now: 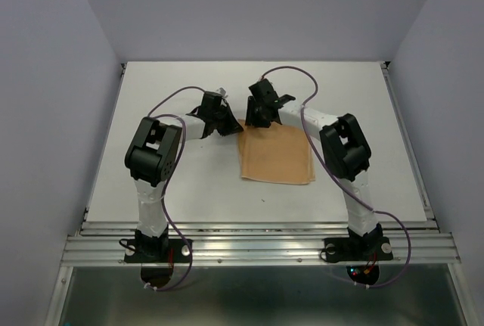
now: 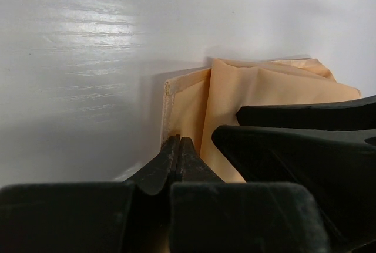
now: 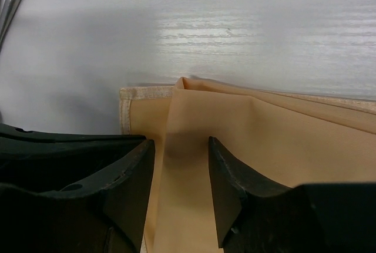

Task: Fold the napkin into a case and place the utensils inside
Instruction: Smooth out the lower triangle-folded napkin at the center of the board.

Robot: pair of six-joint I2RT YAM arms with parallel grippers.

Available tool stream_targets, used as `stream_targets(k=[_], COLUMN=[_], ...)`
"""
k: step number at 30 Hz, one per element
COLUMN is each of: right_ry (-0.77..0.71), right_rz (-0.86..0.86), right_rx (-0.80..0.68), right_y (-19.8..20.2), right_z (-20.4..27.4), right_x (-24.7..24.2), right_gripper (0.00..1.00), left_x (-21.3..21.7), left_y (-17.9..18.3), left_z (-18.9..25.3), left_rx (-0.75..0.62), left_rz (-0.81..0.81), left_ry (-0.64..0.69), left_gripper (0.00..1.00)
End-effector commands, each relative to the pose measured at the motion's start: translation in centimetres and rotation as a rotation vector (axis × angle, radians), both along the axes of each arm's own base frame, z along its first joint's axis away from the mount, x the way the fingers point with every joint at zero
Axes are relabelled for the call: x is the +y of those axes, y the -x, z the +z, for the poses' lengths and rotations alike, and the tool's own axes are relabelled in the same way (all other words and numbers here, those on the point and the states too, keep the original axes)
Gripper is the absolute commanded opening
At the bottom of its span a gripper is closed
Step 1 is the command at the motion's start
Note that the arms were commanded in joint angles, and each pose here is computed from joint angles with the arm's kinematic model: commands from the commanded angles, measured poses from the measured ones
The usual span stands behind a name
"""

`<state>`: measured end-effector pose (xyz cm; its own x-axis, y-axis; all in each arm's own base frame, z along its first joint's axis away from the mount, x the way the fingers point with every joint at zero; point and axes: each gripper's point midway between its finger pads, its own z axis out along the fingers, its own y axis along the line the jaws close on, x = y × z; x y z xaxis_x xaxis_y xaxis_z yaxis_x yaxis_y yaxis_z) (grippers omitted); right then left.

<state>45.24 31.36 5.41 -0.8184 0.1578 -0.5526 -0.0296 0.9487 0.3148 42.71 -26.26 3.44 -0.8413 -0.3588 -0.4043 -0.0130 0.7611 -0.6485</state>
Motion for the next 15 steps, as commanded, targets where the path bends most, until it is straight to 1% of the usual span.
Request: stream_targets(k=[1, 6, 7, 9, 10, 12, 13, 15], right_ry=[-0.020, 0.005, 0.009, 0.013, 0.016, 0.016, 0.012, 0.010], right_rz=[0.008, -0.012, -0.016, -0.010, -0.010, -0.014, -0.014, -0.013], right_rx=[-0.037, -0.034, -0.037, -0.038, -0.036, -0.042, -0.047, -0.058], right_y=[-0.8, -0.9, -1.0, -0.7, -0.6, -0.6, -0.6, -0.7], right_z=[1.0, 0.3, 0.3, 0.3, 0.2, 0.5, 0.7, 1.2], right_x=[1.5, 1.0, 0.9, 1.2, 1.1, 1.0, 1.1, 1.0], right_gripper=[0.46, 0.38, 0.33, 0.27, 0.21, 0.14, 0.08, 0.01], left_x=[-0.1, -0.2, -0.2, -0.1, -0.1, -0.2, -0.2, -0.3], left_y=[-1.1, -0.8, -0.8, -0.7, -0.7, -0.6, -0.6, -0.5], left_z=[1.3, 1.2, 1.2, 1.2, 1.2, 1.1, 1.0, 1.3], left_rx=[-0.047, -0.043, -0.045, -0.045, -0.046, -0.043, -0.040, -0.044], left_rz=[-0.006, -0.014, -0.015, -0.015, -0.018, -0.020, -0.021, -0.027], left_ry=[0.002, 0.011, 0.010, 0.014, 0.013, 0.016, 0.016, 0.023], left_gripper=[0.00, 0.00, 0.00, 0.00, 0.00, 0.00, 0.00, 0.00])
